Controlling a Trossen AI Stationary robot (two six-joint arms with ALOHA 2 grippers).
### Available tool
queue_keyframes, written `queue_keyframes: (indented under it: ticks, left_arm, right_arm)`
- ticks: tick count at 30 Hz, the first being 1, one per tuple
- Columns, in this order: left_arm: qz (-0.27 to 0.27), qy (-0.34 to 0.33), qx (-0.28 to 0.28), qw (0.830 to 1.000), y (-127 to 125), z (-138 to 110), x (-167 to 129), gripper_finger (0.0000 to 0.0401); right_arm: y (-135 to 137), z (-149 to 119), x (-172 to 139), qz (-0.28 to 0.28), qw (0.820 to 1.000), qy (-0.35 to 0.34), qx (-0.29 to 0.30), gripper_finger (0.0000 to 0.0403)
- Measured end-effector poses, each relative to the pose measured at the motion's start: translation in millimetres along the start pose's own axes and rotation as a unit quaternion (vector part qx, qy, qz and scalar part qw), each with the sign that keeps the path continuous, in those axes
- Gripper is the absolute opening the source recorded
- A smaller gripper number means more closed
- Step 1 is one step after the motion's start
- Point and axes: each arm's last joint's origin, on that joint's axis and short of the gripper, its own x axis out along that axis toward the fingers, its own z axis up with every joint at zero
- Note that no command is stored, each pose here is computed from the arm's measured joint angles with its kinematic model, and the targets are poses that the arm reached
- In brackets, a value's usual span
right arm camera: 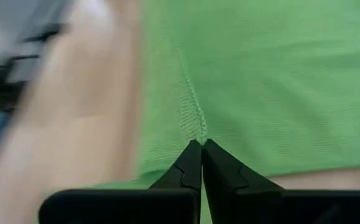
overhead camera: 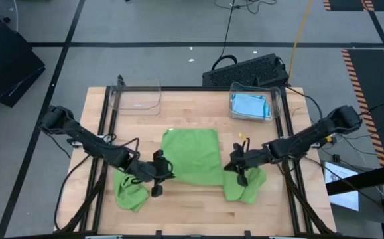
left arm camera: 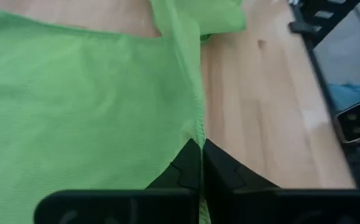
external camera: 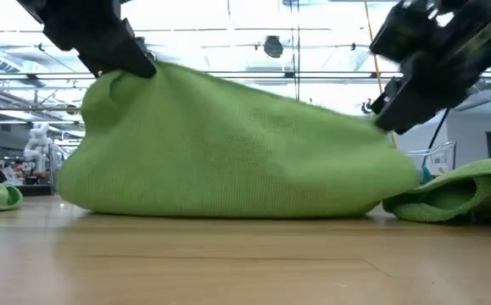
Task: Fold microfiber towels
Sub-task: Fold the center green microfiber cloth
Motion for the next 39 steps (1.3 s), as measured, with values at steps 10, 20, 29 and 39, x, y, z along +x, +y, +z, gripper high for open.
queue_keyframes:
  ticks: [10,20,29,39]
  left_arm:
    - [0.165,0.033,-0.003,0.986,43,0,3,0.0009]
    - [0.226,0.054,-0.013,0.973,82,8,8,0.0009]
    - [0.243,0.072,-0.014,0.967,99,8,11,0.0005]
    - [0.250,0.075,-0.016,0.965,105,8,13,0.0004]
  right_arm:
    - [-45,13,1,-0.153,0.988,-0.034,-0.003,0.0000]
    - [-79,23,-3,-0.209,0.977,-0.047,0.009,0.0000]
    - [-95,27,-4,-0.233,0.970,-0.057,0.022,0.0000]
    - [-109,21,14,-0.228,0.972,-0.044,0.022,0.0000]
